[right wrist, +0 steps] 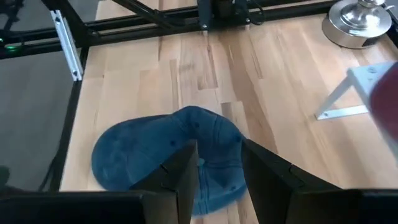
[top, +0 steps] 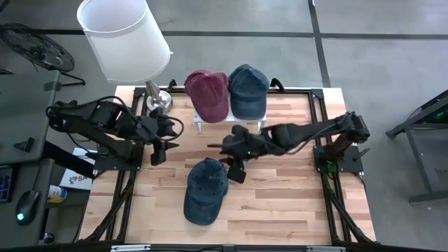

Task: Pick & Place hat
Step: Stack the blue cap on top of the blue cap on the shelf

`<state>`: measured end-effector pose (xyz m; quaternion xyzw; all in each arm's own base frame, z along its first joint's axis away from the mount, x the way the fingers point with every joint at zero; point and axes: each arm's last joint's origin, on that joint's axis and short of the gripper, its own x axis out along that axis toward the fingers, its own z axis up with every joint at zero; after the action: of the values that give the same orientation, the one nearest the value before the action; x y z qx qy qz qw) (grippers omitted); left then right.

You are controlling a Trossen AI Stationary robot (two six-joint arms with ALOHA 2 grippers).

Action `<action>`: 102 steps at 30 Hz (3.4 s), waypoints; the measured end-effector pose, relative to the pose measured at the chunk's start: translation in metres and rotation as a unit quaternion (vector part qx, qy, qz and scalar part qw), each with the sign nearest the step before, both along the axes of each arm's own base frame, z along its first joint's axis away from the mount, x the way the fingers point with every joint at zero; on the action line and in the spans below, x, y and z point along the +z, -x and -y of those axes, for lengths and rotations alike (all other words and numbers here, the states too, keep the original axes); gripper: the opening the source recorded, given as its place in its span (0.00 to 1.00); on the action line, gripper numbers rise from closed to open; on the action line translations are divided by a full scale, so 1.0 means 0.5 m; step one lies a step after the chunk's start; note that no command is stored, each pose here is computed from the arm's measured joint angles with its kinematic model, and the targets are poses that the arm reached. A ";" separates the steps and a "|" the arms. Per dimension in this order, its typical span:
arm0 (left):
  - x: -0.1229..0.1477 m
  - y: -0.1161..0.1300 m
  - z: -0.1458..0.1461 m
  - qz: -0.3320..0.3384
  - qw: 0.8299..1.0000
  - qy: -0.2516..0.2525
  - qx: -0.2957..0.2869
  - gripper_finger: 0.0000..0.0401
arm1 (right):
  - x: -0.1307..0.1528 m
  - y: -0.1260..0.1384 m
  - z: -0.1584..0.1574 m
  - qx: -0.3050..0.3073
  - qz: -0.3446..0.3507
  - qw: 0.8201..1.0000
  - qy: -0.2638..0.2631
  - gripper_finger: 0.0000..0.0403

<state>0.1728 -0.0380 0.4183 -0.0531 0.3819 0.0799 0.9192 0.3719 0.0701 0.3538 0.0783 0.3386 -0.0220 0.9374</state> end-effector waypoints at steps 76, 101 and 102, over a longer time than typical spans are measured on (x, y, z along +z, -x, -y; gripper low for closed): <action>-0.366 0.150 0.023 0.205 0.967 0.150 -0.033 0.42 | -0.297 -0.203 -0.079 -0.010 -0.171 0.985 0.002 0.54; -0.367 0.151 0.026 0.195 0.967 0.154 -0.055 0.42 | -0.361 -0.205 -0.091 -0.011 -0.207 0.975 0.081 0.54; -0.367 0.151 0.026 0.194 0.967 0.155 -0.056 0.42 | -0.362 -0.207 -0.089 -0.013 -0.205 0.975 0.083 0.54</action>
<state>0.0973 -0.0508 0.2346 -0.1880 0.2059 -0.0439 0.9593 0.4752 0.1146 0.1727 -0.0012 0.5194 -0.0782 0.8509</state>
